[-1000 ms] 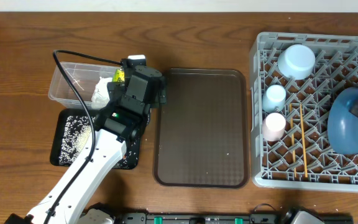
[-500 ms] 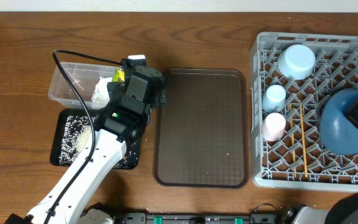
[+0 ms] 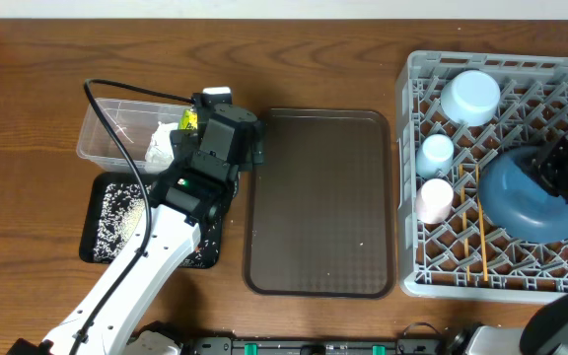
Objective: Sort waste into correct bins and load items into the dishwasher rack
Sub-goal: 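Lower the plate upright into the rack and open the right gripper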
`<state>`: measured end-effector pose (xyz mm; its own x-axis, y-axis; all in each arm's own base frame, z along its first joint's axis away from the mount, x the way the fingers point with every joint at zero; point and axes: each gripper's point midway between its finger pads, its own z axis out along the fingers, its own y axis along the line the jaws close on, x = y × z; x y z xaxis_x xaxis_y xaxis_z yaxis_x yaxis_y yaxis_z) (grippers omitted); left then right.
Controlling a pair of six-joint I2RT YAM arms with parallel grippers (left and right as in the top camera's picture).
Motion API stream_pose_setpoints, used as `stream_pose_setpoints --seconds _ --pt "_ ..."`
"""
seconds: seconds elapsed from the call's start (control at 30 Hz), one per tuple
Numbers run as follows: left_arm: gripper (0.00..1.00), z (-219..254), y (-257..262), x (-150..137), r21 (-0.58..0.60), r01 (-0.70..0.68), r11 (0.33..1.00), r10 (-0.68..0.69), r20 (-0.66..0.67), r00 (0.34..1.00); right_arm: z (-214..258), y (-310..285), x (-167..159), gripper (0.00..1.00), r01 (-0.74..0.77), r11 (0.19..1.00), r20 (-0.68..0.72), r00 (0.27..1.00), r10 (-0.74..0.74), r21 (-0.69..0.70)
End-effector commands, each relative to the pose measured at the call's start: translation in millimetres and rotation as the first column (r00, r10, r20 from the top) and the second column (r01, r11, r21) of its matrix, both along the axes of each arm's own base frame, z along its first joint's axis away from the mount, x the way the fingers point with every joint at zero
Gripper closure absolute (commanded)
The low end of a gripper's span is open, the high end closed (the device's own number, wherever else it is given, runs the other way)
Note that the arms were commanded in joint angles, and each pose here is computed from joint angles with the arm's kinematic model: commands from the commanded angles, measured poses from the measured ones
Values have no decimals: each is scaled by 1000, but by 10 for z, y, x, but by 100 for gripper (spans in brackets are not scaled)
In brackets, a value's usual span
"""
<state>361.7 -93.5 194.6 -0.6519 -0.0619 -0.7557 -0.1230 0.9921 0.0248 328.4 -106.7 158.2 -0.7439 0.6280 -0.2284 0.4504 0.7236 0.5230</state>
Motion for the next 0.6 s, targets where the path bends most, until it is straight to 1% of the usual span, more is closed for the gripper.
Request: stream_pose_setpoints --seconds 0.0,0.03,0.07,0.1,0.13,0.17,0.37,0.57 --pt "1 29 42 0 21 -11 1000 11 9 1000 439 310 53 66 -142 989 158 976 147 -42" --pt "1 29 42 0 21 -11 1000 11 9 1000 504 399 38 59 -178 982 175 967 187 -66" --pt "1 29 42 0 21 -11 1000 11 9 1000 554 484 23 50 -210 974 187 957 222 -85" --pt "2 29 42 0 21 -11 1000 11 9 1000 603 575 10 38 -243 964 201 944 260 -105" --pt "1 29 42 0 20 -11 1000 11 9 1000 656 686 -3 22 -280 952 214 929 301 -124" --pt "1 29 42 0 21 -11 1000 11 9 1000 700 791 -14 2 -310 941 224 915 335 -137" --pt "1 29 42 0 20 -11 1000 11 9 1000 769 1178 -61 1 -411 898 231 869 439 -159" --pt "1 29 42 0 21 -11 1000 11 9 1000 757 1237 -75 1 -428 891 224 863 453 -154"
